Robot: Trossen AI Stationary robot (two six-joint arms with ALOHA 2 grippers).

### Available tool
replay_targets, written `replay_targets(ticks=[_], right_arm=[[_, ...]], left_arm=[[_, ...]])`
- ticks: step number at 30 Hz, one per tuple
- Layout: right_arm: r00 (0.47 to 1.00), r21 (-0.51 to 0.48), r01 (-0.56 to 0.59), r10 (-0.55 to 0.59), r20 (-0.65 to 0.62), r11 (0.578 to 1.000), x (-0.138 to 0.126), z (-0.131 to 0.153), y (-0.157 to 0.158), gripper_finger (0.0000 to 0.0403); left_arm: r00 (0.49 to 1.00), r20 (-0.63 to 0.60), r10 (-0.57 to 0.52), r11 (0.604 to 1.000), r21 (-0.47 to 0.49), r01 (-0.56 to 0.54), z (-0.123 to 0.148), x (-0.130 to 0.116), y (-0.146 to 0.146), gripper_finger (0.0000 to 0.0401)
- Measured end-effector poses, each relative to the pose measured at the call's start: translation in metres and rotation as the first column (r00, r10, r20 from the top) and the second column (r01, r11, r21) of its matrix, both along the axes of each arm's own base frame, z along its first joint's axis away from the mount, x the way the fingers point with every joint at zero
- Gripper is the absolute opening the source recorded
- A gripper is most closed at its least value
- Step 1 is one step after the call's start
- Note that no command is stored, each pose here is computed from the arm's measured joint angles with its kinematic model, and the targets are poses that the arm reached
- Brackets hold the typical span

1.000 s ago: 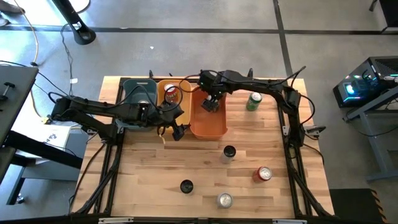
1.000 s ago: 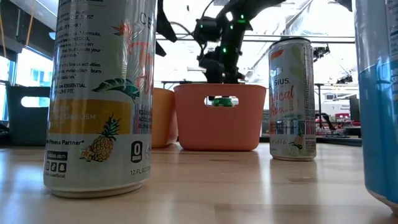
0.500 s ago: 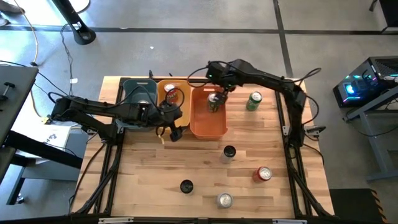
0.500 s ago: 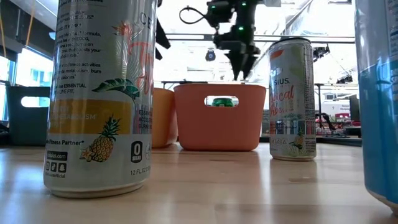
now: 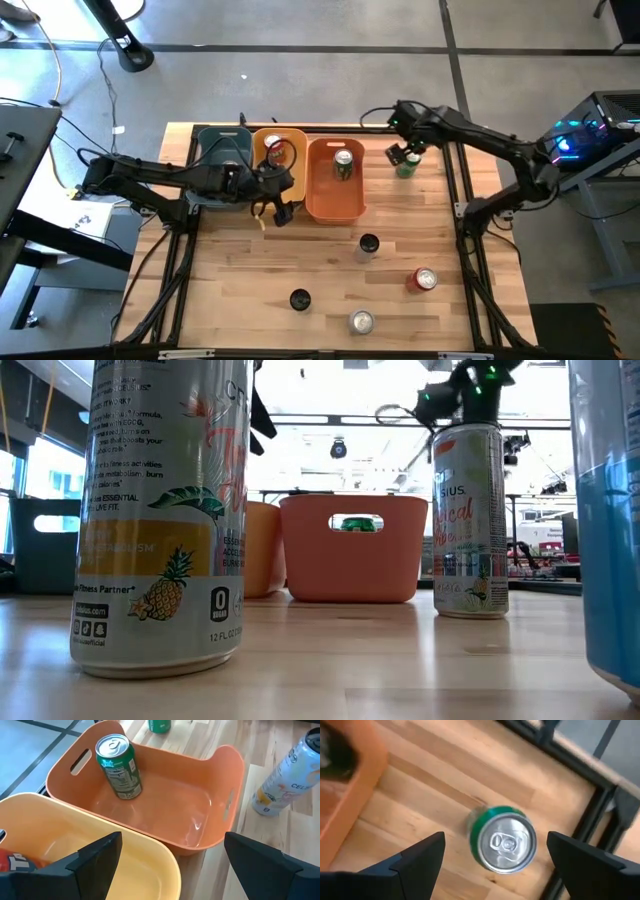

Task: Sort soda cans
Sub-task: Put the green soda can into the orange bin

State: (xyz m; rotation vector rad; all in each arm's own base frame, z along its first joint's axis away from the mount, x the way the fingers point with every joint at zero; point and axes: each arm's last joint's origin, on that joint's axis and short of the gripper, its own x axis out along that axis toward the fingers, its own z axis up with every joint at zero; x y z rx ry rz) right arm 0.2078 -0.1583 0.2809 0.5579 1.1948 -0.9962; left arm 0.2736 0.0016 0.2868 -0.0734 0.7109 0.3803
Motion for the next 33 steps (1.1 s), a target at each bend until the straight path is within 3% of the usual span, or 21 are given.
replay_targets(ticks=[4,15,23,33], right_arm=[[1.0,0.032,0.021,-0.021,-0.007,0.999,-0.008,-0.023,-0.004,0.0345],[0.998,-0.006,0.047,-0.048,-0.034,0.999,-0.012,-0.027,-0.011,0.0345],[0.997,0.059,0.076,-0.074,-0.037,0.995,-0.01,-0.038,-0.018,0.0345],[0.99,0.196,0.112,-0.092,-0.106,0.974,-0.003,-0.074,-0.036,0.0345]], left_arm=[[1.0,0.001,-0.009,1.0,-0.016,0.009,0.0,0.0,0.0,0.0344],[1.0,0.015,0.004,0.997,-0.073,-0.002,0.0,0.0,-0.001,0.0344],[1.0,0.016,0.003,0.997,-0.077,-0.001,0.0,0.0,-0.001,0.0344],[1.0,0.022,0.019,0.995,-0.097,-0.017,0.0,0.0,-0.002,0.0344]])
